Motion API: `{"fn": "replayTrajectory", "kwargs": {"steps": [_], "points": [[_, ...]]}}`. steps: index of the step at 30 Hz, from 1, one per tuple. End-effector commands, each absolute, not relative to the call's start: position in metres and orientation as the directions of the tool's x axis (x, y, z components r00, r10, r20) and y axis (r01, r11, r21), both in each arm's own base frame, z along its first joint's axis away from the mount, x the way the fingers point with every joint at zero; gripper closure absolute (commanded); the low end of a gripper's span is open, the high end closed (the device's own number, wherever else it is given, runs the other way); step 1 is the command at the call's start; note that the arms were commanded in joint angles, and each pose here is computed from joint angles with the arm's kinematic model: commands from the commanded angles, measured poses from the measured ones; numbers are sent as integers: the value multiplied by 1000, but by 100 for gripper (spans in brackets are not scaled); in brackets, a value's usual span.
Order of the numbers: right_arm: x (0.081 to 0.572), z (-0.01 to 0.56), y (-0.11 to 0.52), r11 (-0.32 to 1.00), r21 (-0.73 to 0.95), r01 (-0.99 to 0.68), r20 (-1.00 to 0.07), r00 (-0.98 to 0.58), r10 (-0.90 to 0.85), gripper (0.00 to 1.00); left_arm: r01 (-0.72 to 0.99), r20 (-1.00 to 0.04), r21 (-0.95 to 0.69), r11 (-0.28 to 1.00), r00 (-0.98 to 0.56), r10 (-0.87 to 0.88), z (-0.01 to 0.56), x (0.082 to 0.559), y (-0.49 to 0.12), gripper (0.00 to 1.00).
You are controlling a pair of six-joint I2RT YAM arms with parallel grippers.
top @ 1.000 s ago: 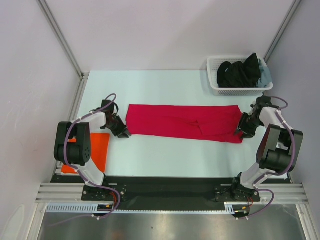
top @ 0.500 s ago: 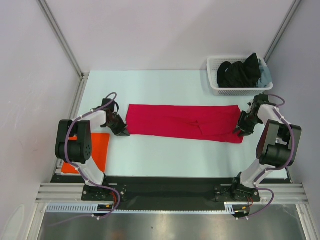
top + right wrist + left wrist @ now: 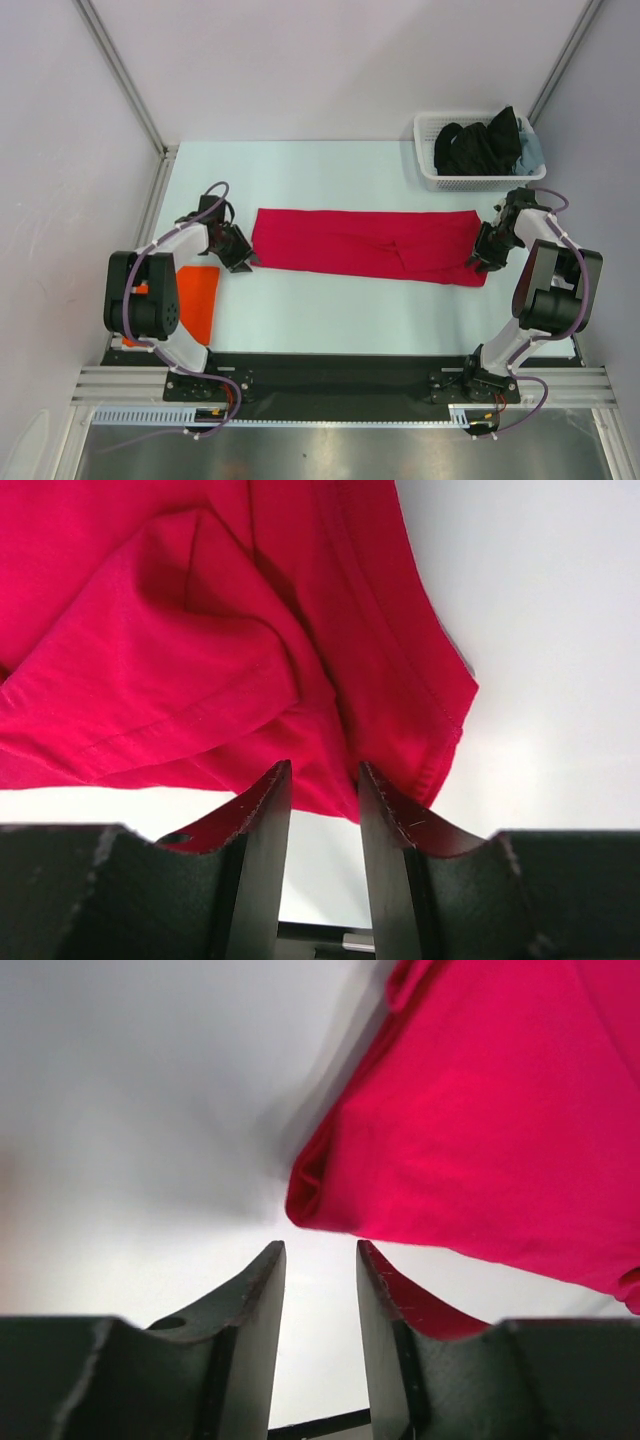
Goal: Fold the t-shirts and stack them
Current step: Fold the tshirt
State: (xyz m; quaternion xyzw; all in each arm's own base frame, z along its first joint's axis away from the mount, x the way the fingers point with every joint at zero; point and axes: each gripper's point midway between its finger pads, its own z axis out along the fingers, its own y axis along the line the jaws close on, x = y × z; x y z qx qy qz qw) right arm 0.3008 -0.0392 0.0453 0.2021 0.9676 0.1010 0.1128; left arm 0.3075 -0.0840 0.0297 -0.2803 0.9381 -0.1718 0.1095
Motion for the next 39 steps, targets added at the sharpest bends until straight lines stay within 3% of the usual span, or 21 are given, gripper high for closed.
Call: {"fn": "replayTrajectory", "kwargs": {"steps": [1,5,8,11,18,29,32,35,36,37,39], "points": [[307,53,-40,909,237,342,-216,-894,392,61,-475,-169,-398,785,-803,-572,47,313,-78,59],[307,54,-40,909,240,341,-214,-895,392,62,-476,-165,-403,781,-802,-574,50,315,-77,59],[309,56,-40,910,241,336,-223,-894,389,61,-477,-159,-417,773,-800,-579,47,317,-80,50],[309,56,-39,910,244,335,-219,-896,388,62,-496,-128,-402,770,-802,-583,36,321,-80,47],[308,54,-39,911,244,334,-216,-897,386,62,-498,-146,-389,775,-797,-586,33,332,-77,50],[306,50,-39,908,243,341,-204,-897,391,67,-511,-131,-354,783,-802,-582,21,318,-72,95],[306,49,-38,907,245,342,-201,-897,393,71,-517,-113,-349,782,-805,-583,15,316,-72,100],[305,49,-38,904,245,350,-192,-897,399,81,-517,-127,-334,788,-803,-582,17,318,-69,100],[304,50,-39,907,235,350,-197,-896,397,92,-517,-133,-333,788,-802,-582,19,319,-68,100],[303,52,-41,905,229,358,-201,-892,404,96,-520,-132,-326,789,-802,-583,20,317,-67,100],[297,53,-45,904,203,376,-201,-888,415,100,-529,-133,-324,784,-795,-592,23,314,-67,100]]}}
